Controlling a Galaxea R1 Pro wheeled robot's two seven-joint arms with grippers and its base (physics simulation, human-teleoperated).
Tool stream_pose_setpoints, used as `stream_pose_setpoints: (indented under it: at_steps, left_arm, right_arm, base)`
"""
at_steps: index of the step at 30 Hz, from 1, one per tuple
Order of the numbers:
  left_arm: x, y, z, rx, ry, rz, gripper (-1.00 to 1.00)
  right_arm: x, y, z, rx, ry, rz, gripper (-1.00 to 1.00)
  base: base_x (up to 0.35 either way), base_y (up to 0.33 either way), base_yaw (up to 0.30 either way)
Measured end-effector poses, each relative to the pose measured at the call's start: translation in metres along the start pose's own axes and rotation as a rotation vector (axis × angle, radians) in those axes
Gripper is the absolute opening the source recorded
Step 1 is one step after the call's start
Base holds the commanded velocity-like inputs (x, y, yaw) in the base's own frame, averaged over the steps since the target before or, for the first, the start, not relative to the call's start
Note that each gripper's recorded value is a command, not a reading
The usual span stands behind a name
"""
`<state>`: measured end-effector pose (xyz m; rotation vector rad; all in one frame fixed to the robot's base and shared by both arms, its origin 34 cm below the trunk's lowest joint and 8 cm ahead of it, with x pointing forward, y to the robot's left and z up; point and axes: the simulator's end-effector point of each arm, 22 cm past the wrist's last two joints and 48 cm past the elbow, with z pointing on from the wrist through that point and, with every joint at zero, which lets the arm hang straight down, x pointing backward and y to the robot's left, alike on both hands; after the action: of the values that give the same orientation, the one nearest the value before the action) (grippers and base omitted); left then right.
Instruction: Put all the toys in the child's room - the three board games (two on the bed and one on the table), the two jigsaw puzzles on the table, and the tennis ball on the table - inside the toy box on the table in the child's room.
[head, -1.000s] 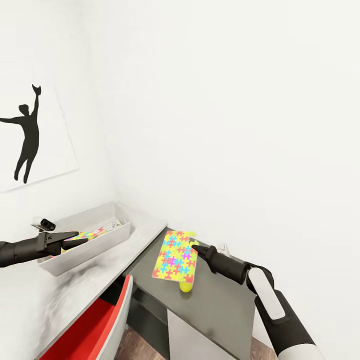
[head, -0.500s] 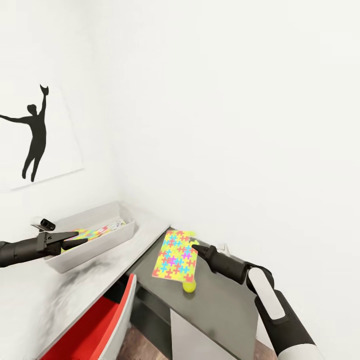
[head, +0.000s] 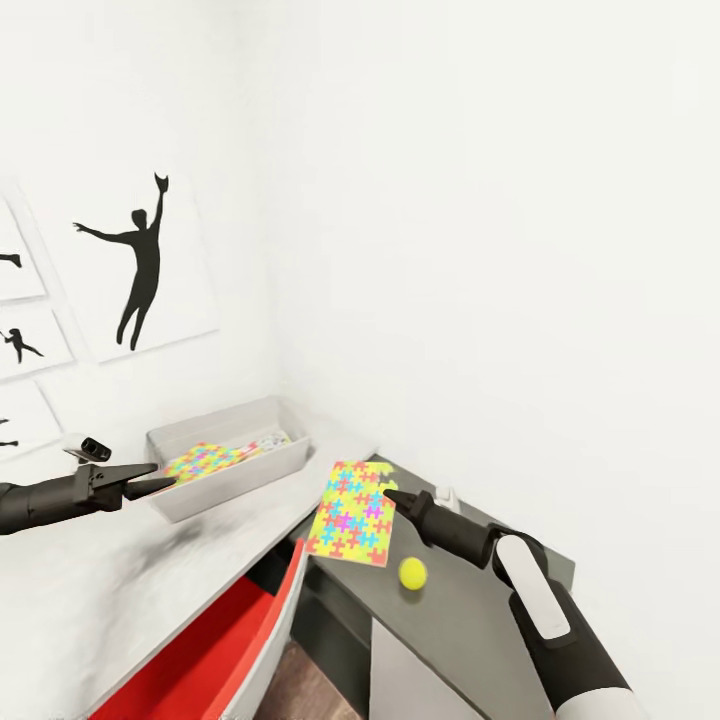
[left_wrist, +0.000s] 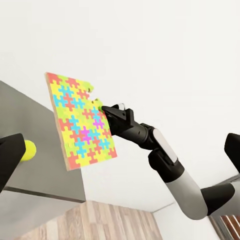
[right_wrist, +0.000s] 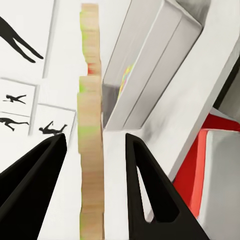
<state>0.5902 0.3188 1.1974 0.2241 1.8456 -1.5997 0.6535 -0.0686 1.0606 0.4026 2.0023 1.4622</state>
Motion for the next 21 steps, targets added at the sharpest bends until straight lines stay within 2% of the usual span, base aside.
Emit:
stream_pose_setpoints:
  at_steps: [4,5,8,13,21]
  left_arm:
    - [0.000,0.000,0.000,0.000,0.000,0.000,1.00]
    - [0.000,0.000,0.000,0.000,0.000,0.000,1.00]
    - [0.000,0.000,0.000,0.000,0.000,0.000,1.00]
    - [0.000,0.000,0.000,0.000,0.000,0.000,1.00]
    - [-0.001,0.000,0.000,0.000,-0.002,0.001,1.00]
  right_arm:
    - [-0.001,0.001,0.000,-0.005,-0.002,0.000,-1.00]
    - [-0.004,0.011,-0.002,-0.023,-0.010,-0.012,-1.00]
    - [-0.009,0.020,-0.003,-0.035,-0.020,-0.035,-1.00]
    - [-0.011,0.025,-0.004,-0.040,-0.025,-0.047,-1.00]
    - [-0.010,0.025,-0.004,-0.039,-0.024,-0.049,-1.00]
  base:
    - [0.000,0.000,0.047]
    - [0.000,0.000,0.009]
    - [0.000,0.000,0.005]
    - [0.000,0.000,0.010]
    - [0.000,0.000,0.227]
